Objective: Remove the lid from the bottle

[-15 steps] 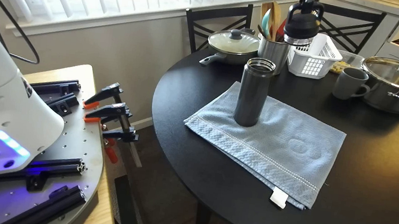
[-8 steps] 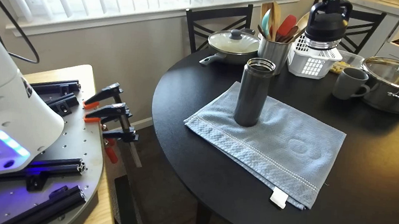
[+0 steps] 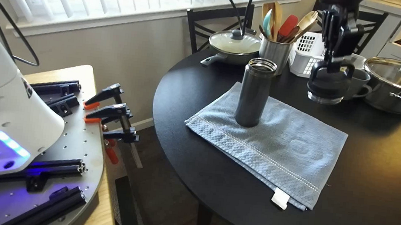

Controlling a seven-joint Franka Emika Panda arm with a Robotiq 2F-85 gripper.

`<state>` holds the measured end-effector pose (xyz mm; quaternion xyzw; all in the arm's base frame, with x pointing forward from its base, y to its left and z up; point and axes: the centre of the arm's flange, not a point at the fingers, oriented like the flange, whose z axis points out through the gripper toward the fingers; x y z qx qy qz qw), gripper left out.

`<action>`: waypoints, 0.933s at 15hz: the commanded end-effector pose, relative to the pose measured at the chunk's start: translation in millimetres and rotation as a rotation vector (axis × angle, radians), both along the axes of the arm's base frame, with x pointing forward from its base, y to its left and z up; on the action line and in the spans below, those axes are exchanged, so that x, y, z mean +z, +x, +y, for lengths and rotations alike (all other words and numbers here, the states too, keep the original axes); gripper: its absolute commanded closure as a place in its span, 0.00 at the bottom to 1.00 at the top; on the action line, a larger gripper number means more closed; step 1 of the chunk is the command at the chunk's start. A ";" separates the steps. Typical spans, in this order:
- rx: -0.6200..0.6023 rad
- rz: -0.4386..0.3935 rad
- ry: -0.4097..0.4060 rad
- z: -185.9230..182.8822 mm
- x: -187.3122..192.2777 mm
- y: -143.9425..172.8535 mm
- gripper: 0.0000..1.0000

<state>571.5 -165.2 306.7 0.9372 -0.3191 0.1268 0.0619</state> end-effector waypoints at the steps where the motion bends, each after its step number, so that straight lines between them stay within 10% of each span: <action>1: -0.066 0.016 0.006 -21.2 -49.0 -13.1 0.94; 14: -0.272 0.055 0.127 -46.2 -138.2 -21.0 0.94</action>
